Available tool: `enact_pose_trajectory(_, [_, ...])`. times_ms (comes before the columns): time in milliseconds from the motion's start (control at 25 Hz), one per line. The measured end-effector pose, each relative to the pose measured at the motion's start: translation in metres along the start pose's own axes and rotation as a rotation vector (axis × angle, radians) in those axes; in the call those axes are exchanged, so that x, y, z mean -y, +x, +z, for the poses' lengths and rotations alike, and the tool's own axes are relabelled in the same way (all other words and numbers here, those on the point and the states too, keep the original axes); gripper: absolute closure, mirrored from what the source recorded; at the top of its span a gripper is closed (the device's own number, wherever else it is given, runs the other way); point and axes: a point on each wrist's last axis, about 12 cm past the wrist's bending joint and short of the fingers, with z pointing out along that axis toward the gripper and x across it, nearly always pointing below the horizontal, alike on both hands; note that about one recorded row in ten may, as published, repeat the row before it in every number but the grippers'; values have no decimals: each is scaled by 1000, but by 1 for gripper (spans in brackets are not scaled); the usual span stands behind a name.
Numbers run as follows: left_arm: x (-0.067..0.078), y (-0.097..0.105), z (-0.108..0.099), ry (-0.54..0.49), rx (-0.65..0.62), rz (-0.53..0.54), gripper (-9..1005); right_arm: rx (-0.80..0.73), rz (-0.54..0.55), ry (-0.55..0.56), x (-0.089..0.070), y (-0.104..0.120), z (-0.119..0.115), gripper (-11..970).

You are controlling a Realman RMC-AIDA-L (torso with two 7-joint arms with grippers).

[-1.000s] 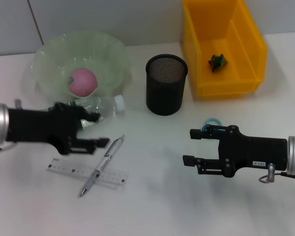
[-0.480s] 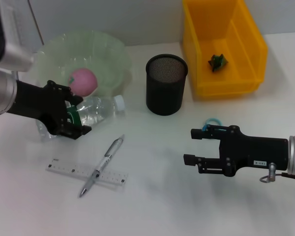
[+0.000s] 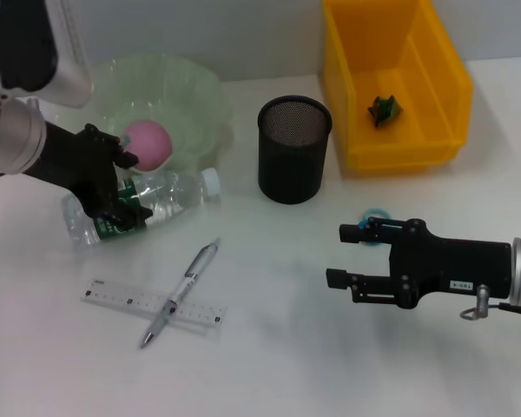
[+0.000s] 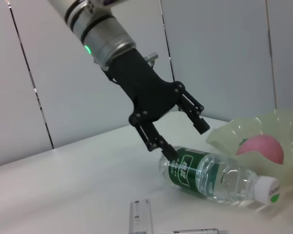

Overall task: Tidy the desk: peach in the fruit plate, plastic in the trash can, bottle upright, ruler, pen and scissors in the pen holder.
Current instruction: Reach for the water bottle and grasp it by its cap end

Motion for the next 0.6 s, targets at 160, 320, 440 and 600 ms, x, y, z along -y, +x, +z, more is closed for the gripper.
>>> enact_pose_trajectory(160, [-3, -2, 6, 6, -41, -2, 186, 0, -4, -3, 1, -1, 1, 235])
enact_pose_trajectory(320, [-5, -4, 10, 11, -76, 1, 186, 1, -7, -4, 1, -2, 1, 235])
enact_pose_trajectory(440, [-6, -5, 11, 10, -88, 5, 186, 1, -7, -3, 1, -2, 1, 235])
enact_pose_trajectory(600, [-6, -4, 17, -2, -118, 15, 186, 6, -4, 1, 1, -2, 0, 235])
